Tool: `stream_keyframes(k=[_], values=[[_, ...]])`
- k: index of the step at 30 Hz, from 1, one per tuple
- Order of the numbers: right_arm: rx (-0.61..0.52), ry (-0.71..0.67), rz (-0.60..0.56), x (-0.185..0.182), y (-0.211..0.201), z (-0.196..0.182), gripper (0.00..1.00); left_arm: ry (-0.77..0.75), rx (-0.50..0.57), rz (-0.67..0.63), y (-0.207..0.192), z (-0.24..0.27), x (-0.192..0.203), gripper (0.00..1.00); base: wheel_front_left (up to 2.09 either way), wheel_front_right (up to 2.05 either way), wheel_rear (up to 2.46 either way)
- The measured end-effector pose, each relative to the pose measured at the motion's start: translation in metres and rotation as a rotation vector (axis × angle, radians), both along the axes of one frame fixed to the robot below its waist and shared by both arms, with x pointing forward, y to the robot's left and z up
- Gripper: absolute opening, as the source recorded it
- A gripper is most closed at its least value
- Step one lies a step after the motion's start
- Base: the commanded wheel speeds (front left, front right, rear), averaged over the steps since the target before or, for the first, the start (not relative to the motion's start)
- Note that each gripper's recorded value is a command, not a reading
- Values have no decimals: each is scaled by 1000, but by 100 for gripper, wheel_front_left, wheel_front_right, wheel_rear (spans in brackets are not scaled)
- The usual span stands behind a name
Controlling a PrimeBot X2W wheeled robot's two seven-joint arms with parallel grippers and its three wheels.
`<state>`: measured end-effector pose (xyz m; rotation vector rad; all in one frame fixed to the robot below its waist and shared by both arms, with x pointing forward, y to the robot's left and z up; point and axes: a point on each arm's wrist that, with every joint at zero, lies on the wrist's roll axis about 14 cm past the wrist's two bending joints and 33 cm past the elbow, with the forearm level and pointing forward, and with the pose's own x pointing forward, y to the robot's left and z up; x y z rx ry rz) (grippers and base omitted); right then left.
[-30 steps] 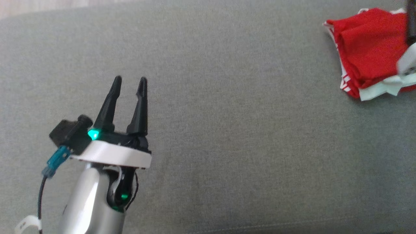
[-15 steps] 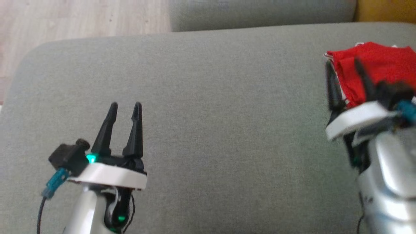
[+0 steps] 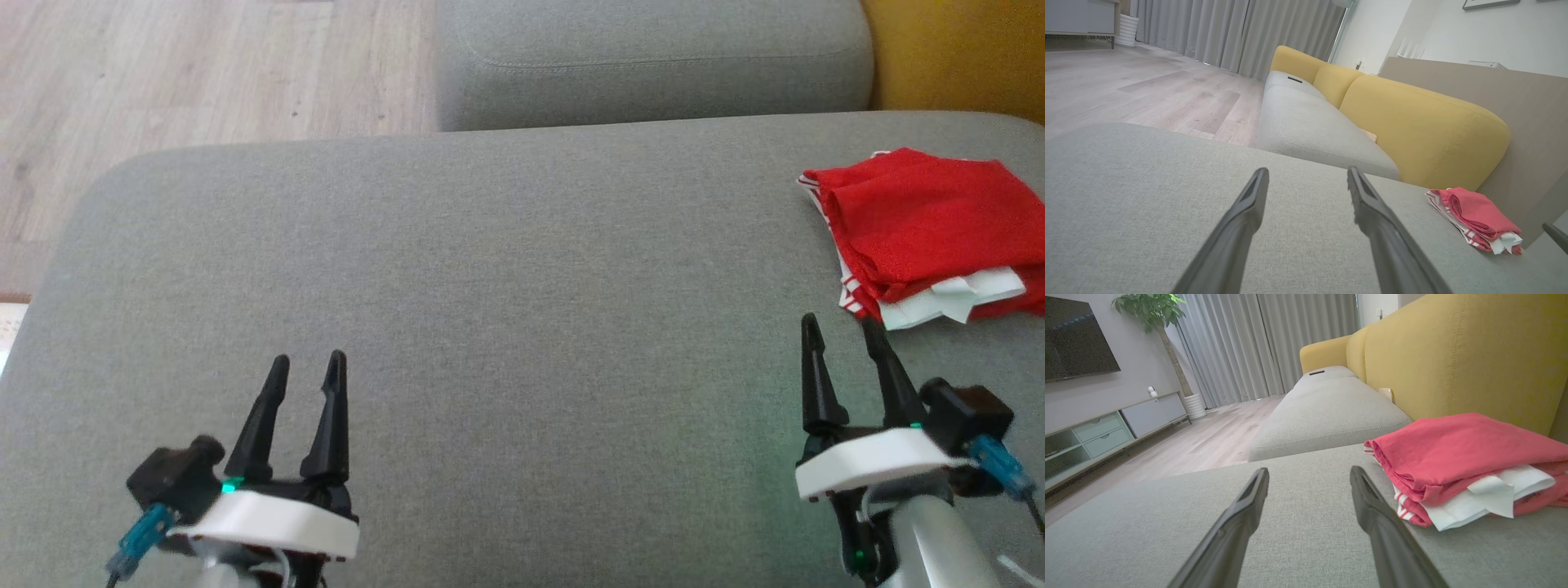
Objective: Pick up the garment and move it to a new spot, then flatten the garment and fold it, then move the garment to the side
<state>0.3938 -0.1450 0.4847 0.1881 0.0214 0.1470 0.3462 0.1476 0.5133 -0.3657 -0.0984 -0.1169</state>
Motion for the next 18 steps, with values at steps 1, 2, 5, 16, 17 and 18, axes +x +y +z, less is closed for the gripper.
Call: stream_keyframes(k=[1,2,5,16,17,18], values=[[10,0,-6,-3,-1,-1,100,7,0,1,0,-2,-1,100,0,0,0],[22,-3,-8,-4,-1,0,100,10,0,5,2,-3,-2,100,0,0,0],[34,-9,2,-5,3,2,100,11,1,14,5,-3,-2,100,0,0,0],[57,-17,1,-5,4,4,100,16,4,26,6,-4,1,100,0,0,0],[57,-17,2,-5,5,3,100,17,6,27,6,-4,1,100,0,0,0],[57,-16,3,-5,5,3,100,18,6,28,6,-5,1,100,0,0,0]])
